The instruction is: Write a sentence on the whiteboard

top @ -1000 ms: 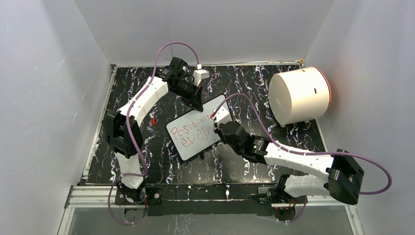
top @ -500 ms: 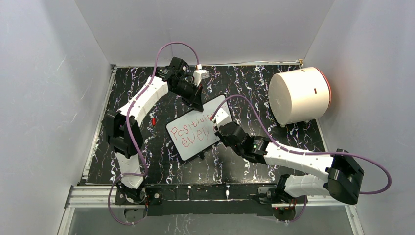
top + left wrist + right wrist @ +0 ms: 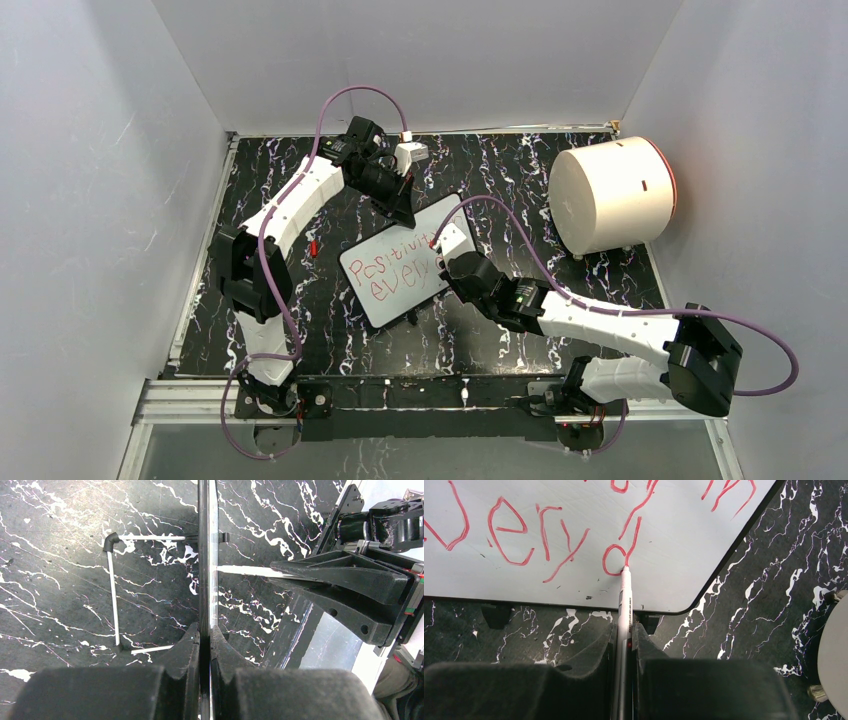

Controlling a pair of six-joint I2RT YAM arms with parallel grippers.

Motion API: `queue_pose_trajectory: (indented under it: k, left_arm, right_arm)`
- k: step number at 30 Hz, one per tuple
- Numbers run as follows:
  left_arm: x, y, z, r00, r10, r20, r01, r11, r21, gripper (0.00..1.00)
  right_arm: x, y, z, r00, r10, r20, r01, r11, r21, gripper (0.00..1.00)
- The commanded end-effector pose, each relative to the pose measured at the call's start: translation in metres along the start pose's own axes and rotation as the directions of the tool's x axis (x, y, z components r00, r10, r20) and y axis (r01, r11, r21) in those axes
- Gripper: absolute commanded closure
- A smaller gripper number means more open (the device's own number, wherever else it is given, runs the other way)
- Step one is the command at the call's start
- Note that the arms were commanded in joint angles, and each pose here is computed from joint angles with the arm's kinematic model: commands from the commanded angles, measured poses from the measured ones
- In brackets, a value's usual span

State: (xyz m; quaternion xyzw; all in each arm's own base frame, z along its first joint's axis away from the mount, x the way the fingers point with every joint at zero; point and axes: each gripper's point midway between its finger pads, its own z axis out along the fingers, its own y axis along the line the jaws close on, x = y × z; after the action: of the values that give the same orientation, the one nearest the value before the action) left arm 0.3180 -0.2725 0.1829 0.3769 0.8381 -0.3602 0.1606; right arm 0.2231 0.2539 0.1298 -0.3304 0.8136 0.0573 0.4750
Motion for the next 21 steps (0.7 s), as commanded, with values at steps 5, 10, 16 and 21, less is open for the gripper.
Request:
queue_pose_trajectory:
  k: [5, 10, 16, 21]
  left_arm:
    - [0.03, 0.006, 0.015, 0.991, -0.016, -0.129, 0.012, 1.0, -0.025, 1.0]
    - [0.03, 0.006, 0.015, 0.991, -0.015, -0.129, 0.011, 1.0, -0.028, 1.0]
    - [0.03, 0.006, 0.015, 0.992, -0.014, -0.129, 0.01, 1.0, -0.03, 1.0]
    - [0.03, 0.007, 0.016, 0.991, -0.018, -0.131, 0.014, 0.999, -0.028, 1.0]
  right_arm:
    - [-0.009, -0.003, -0.001, 0.999, 0.023, 0.026, -0.023, 1.0, 0.018, 1.0]
    - [-0.007, -0.003, 0.0, 1.0, 0.017, 0.018, -0.018, 1.0, 0.02, 1.0]
    - [-0.002, -0.001, 0.003, 1.0, 0.015, -0.002, -0.015, 1.0, 0.016, 1.0]
    - [0.001, -0.001, 0.002, 1.0, 0.016, -0.008, -0.016, 1.0, 0.016, 1.0]
